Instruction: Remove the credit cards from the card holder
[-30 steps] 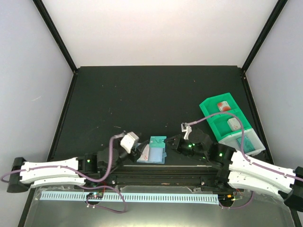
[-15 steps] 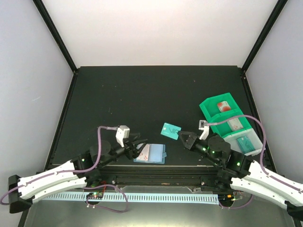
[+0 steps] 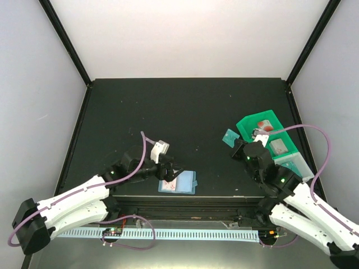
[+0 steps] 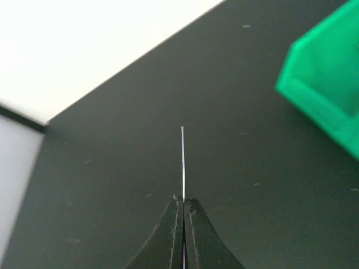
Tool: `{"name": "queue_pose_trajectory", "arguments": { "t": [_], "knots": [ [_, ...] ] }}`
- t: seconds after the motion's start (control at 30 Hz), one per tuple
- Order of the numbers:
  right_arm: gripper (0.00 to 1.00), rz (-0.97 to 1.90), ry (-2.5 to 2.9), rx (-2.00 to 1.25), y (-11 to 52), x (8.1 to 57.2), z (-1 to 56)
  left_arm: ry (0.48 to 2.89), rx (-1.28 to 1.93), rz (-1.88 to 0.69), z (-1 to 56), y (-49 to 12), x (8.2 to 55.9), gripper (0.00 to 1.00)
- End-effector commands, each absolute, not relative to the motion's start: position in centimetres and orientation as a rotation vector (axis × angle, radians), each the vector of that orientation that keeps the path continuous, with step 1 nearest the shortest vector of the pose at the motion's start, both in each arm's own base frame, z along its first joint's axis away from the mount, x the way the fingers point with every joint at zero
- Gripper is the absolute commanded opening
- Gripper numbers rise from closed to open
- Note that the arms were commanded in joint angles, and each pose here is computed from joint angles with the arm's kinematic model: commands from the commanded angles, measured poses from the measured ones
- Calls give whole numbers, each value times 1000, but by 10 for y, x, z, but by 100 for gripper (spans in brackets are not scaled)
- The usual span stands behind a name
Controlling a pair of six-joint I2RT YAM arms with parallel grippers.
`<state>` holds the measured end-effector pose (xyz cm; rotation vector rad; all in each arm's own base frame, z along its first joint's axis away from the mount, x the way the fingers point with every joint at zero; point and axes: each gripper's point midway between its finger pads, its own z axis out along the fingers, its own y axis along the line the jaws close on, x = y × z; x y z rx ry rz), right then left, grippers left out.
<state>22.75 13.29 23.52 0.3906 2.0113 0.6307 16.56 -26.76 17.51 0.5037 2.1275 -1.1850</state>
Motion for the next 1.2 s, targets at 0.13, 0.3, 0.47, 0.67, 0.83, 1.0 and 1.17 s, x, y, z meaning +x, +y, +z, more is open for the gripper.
{"name": "queue_pose_trajectory", "arguments": {
  "t": [0.13,0.3,0.47,0.67,0.83,1.0,1.17],
  "knots": [
    [1,287,2081,699,41,234,208,2150,546,-1112,198,-251,173,99],
    [1,-40,2081,914,-26,217,200,2160,556,-1083,198,-241,170,99],
    [1,-374,1996,1067,-84,191,200,2168,577,-1093,196,-237,164,99],
    [1,-275,2001,1164,-105,199,202,2192,640,-1097,193,-234,154,99],
    [1,-174,2064,1273,-118,198,191,2204,676,-1118,189,-234,147,99],
    [1,-211,2038,1306,-130,190,191,2198,693,-1139,191,-236,144,99],
    [1,-164,2089,1314,-124,190,177,2186,702,-1151,194,-236,141,99]
  ]
}}
